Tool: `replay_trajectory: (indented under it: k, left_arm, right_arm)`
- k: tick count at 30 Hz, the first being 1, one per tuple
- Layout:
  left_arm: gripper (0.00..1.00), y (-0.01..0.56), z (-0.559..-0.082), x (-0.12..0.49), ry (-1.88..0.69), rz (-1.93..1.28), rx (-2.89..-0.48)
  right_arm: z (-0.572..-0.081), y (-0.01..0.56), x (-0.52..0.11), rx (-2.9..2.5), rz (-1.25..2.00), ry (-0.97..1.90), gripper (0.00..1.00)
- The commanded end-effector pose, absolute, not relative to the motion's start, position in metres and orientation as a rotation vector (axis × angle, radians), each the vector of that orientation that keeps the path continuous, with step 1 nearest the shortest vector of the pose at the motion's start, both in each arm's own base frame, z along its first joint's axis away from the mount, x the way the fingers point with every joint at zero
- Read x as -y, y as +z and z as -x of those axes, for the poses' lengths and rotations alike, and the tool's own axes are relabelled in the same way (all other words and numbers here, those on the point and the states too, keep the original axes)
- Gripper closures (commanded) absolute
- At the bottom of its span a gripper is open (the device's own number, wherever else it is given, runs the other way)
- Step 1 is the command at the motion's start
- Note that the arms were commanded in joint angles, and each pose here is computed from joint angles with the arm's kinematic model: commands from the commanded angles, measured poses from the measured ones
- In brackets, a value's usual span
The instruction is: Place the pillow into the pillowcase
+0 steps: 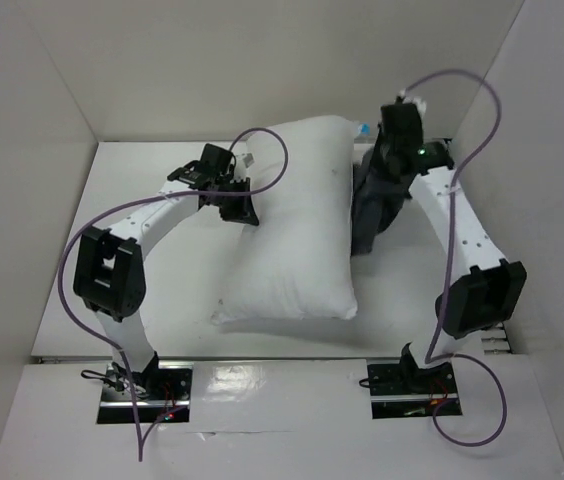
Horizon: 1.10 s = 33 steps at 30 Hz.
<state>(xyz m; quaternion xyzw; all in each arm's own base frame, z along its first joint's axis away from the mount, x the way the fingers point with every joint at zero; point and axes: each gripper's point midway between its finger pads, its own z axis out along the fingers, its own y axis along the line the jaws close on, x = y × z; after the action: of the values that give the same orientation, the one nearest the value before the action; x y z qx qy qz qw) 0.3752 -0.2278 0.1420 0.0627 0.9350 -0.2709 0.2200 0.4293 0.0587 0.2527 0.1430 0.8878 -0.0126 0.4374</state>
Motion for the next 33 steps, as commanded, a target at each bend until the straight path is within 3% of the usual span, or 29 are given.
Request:
replay_trajectory:
  k: [1,6,11,13,17,18,19,21,22,24,28,33]
  left_arm:
    - [1.0,0.144,-0.387,0.267,-0.971,-0.234,-2.544]
    - [1.0,0.161,-0.395,0.33,-1.119,-0.323,-2.477]
    - [1.0,0.177,-0.383,0.391,-1.256,-0.368,-2.436]
    - [1.0,0.185,-0.354,0.423,-1.363,-0.409,-2.432]
    - [1.0,0.201,-0.313,0.451,-1.486,-0.493,-2.393]
    - [0.97,0.203,-0.309,0.447,-1.486,-0.493,-2.395]
    - [0.68,0.206,-0.304,0.434,-1.474,-0.47,-2.418]
    - [0.28,0.207,-0.308,0.409,-1.407,-0.406,-2.442]
    - [0.14,0.192,-0.315,0.38,-1.306,-0.323,-2.514]
    - [0.0,0.209,-0.314,0.346,-1.225,-0.267,-2.505]
    - [0.0,0.193,-0.317,0.271,-1.021,-0.099,-2.603]
    - [0.14,0.158,-0.33,0.185,-0.806,0.11,-2.703]
  right_arm:
    - [-0.411,0.46,-0.046,-1.729,-0.306,0.099,1.0]
    - [-0.357,0.579,-0.074,-1.397,-0.142,0.34,1.0]
    - [-0.331,0.599,-0.114,-1.334,0.064,0.534,1.0]
    - [-0.33,0.6,-0.129,-1.327,0.119,0.612,1.0]
    - [-0.345,0.561,-0.148,-1.409,0.145,0.701,1.0]
    - [-0.345,0.557,-0.152,-1.416,0.158,0.724,1.0]
    - [-0.347,0.548,-0.155,-1.439,0.168,0.735,1.0]
    - [-0.35,0.54,-0.162,-1.456,0.188,0.768,1.0]
    - [-0.348,0.54,-0.168,-1.449,0.199,0.792,1.0]
    - [-0.352,0.532,-0.172,-1.46,0.204,0.816,1.0]
    - [-0.353,0.535,-0.178,-1.438,0.207,0.86,1.0]
    - [-0.351,0.547,-0.189,-1.348,0.227,0.964,1.0]
